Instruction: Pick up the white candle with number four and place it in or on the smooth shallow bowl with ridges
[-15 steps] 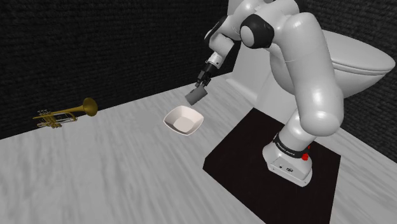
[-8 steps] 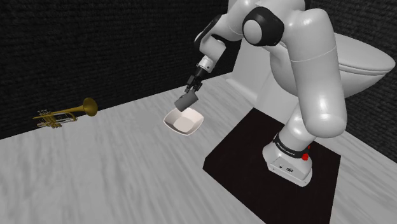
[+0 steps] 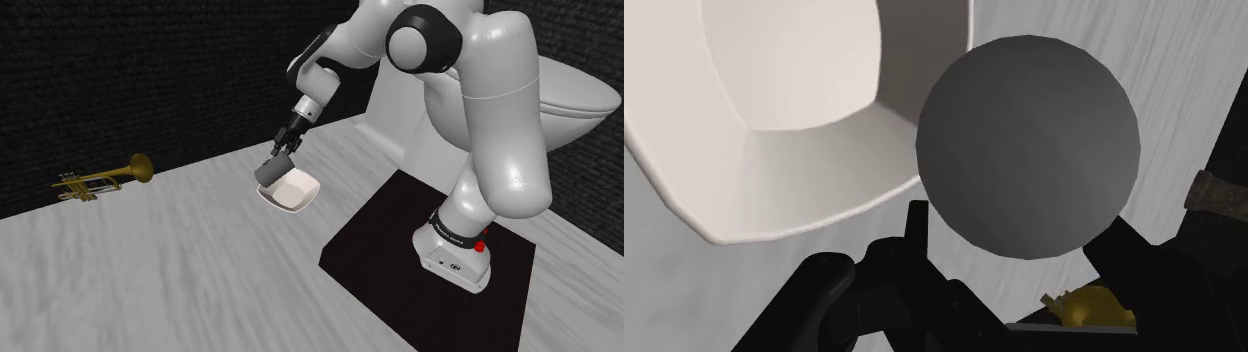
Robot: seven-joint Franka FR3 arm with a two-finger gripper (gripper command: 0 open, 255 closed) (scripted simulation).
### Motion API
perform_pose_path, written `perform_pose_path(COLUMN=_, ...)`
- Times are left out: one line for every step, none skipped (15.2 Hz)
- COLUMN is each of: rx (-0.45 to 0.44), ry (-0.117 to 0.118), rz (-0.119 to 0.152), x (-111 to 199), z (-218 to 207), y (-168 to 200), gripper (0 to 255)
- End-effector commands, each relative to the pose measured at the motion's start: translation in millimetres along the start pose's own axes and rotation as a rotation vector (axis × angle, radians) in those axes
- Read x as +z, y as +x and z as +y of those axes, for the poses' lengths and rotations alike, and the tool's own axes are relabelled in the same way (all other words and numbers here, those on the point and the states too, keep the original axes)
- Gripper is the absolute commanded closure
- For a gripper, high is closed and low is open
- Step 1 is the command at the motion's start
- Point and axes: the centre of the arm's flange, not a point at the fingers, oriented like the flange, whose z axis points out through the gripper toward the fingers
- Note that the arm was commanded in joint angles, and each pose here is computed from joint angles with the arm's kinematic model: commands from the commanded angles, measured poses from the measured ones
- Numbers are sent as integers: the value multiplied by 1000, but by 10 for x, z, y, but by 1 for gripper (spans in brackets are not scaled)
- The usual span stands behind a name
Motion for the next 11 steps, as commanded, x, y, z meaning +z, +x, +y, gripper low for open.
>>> perform_pose_path(rx=1, ry=0, rz=1, x=91, z=36, y=-6, gripper=255)
perform_pose_path(rx=1, ry=0, rz=1, x=128, z=74, y=-9, gripper=255)
perform_pose_path(rx=1, ry=0, rz=1, x=164, z=111, y=-12, gripper=255)
perform_pose_path(rx=1, ry=0, rz=1, x=201, z=149, y=-15, gripper=255)
perform_pose_path(rx=1, ry=0, rz=1, x=238, z=187, y=-19, gripper=255)
perform_pose_path(rx=1, ry=0, rz=1, x=275, z=224, y=-22, gripper=255)
perform_pose_path(rx=1, ry=0, rz=1, x=312, z=262, y=-25, gripper=255)
perform_pose_path(rx=1, ry=0, rz=1, x=349, z=300, y=-28, gripper=255)
perform_pose_path(rx=1, ry=0, rz=1, x=385, z=338, y=-32, gripper=255)
perform_pose_path(rx=1, ry=0, rz=1, x=422, z=375, y=-35, gripper=255)
perform_pose_path(rx=1, ry=0, rz=1, x=381, z=340, y=-22, gripper=255)
